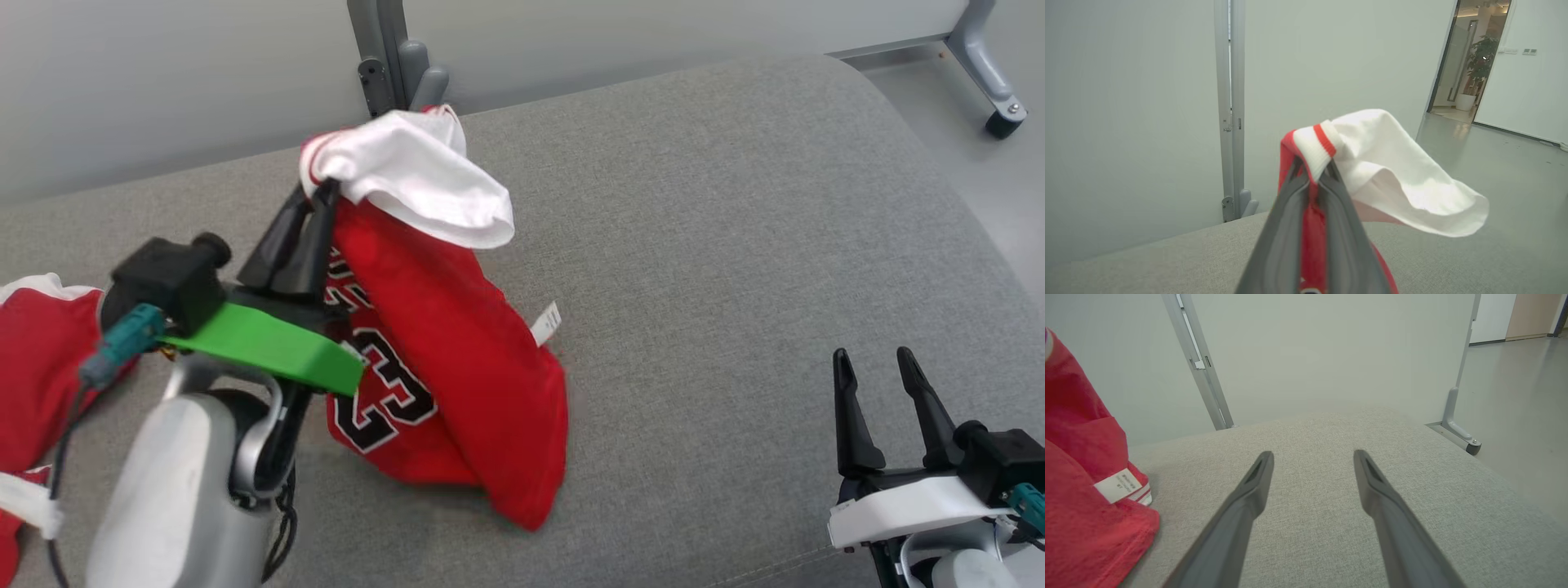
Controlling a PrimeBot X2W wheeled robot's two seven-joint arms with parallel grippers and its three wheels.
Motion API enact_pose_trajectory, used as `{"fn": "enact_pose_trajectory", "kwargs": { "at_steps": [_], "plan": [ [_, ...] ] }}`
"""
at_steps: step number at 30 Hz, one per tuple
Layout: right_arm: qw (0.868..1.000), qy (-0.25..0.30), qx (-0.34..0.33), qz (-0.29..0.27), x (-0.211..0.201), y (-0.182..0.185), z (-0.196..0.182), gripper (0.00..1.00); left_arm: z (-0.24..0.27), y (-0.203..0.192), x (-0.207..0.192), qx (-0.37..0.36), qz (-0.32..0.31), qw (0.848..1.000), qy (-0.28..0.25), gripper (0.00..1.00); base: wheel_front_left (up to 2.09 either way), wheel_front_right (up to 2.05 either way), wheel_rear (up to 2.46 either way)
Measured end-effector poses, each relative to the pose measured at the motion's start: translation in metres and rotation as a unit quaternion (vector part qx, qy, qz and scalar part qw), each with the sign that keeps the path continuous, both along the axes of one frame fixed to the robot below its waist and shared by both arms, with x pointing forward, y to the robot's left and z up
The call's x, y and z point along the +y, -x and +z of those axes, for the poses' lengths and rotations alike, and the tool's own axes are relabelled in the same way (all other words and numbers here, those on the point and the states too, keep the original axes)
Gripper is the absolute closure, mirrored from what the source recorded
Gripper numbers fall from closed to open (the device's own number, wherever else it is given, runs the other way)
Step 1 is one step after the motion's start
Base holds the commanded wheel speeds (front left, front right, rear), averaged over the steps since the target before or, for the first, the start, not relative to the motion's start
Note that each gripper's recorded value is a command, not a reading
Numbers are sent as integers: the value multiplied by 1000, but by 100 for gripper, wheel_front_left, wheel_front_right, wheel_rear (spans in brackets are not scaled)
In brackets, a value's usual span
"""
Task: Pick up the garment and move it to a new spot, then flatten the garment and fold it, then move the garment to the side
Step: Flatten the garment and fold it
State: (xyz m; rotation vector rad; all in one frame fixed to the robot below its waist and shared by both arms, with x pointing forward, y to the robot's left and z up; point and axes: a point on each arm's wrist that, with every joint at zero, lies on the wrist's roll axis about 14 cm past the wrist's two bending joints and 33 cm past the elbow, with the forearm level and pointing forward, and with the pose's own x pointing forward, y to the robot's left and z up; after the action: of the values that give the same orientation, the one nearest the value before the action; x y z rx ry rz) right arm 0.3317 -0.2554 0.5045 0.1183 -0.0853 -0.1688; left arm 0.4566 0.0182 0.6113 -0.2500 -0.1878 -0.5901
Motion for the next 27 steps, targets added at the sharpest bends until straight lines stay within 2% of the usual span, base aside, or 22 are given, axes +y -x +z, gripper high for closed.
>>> {"fn": "enact_pose_trajectory", "kwargs": {
  "at_steps": [4, 11, 22, 27],
  "plan": [
    [1000, -1, -7, 1, 1, 3, 4, 0, 56, 9, 18, -50, -6, 998, 24, 100, 0, 0, 0],
    [1000, -2, -10, -5, -3, 9, 5, 0, 124, 32, 33, -84, -58, 992, 70, 100, 0, 0, 0],
    [1000, -8, -6, -18, -7, 18, 2, 0, 146, 38, 37, -34, -145, 982, 116, 100, 0, 0, 0],
    [1000, -6, -4, -29, -13, 22, 2, 0, 144, 48, 18, -11, -205, 970, 129, 100, 0, 0, 0]
  ]
}}
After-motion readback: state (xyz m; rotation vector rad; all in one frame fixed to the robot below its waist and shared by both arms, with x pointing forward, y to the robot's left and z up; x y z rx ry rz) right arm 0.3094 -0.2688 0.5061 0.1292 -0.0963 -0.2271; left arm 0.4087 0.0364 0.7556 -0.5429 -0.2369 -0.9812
